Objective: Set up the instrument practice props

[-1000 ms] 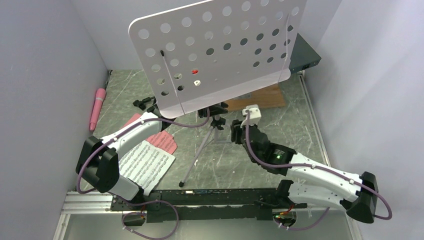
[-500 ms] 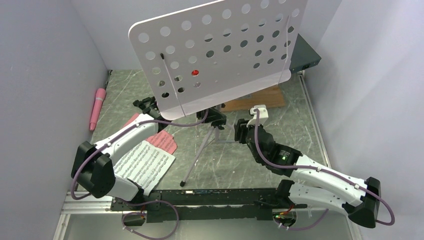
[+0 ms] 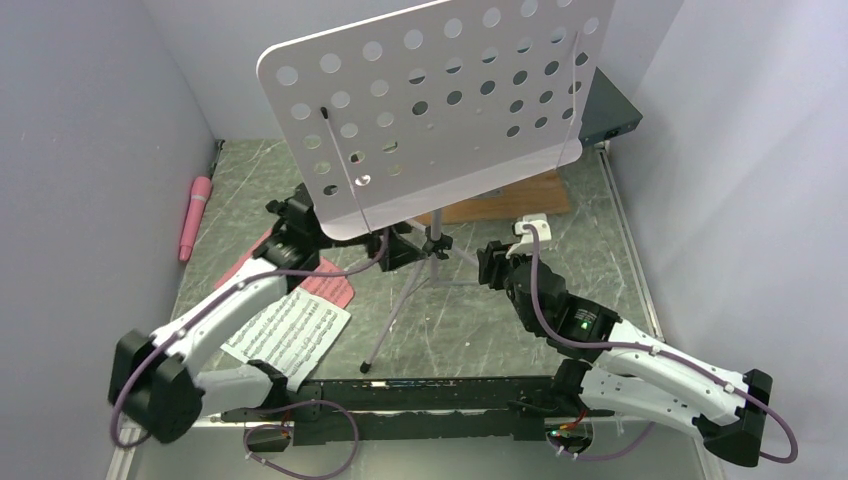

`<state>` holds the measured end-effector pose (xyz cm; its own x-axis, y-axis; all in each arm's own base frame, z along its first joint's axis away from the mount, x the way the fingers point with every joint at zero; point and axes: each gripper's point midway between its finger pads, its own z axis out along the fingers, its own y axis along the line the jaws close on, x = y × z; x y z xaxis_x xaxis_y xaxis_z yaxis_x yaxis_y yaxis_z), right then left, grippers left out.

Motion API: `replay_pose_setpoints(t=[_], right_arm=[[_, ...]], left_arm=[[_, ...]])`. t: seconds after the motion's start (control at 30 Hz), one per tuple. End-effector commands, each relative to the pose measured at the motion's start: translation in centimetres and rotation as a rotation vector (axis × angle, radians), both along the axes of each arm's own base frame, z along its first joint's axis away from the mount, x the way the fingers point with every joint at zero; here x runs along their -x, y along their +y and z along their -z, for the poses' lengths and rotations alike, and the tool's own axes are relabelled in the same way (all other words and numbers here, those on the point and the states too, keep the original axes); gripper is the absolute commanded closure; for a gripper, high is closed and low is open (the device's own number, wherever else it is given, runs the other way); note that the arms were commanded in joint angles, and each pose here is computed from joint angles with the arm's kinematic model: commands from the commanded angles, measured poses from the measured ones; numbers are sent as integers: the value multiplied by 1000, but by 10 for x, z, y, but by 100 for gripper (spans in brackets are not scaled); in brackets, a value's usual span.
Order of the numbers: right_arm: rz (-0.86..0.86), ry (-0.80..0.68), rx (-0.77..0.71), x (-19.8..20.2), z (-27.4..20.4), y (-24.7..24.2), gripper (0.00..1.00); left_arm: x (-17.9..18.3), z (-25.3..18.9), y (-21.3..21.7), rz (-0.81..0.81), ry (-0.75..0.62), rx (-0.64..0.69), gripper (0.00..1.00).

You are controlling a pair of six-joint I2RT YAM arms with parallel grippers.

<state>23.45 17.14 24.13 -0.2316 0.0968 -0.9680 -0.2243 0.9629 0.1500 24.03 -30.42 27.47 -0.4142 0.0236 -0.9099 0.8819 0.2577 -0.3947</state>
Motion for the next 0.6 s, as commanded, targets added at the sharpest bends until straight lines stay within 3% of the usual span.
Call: replay_pose_setpoints(t=[0.0,0.17,0.27,0.4,0.5,0.57], right_arm=[[0,-41,-10,-2,-11,-2,48],[-17,-52,18,-2,-9,-1,48],[-14,-54,32,-1,-8,-4,47],[-11,-58,24,0,-6,-7,46],[-10,-56,12,2,-6,-9,46],[-15,-53,7,3,-6,-9,46]], left_arm=[[5,-13,49,-188,-55,-54,1],[12,-8,97,-356,-26,-169,1],[-2,12,129,-562,88,-266,1],[-17,69,182,-906,364,-391,1],[-12,120,232,-1217,683,-457,1],[-7,145,259,-1406,933,-417,1]])
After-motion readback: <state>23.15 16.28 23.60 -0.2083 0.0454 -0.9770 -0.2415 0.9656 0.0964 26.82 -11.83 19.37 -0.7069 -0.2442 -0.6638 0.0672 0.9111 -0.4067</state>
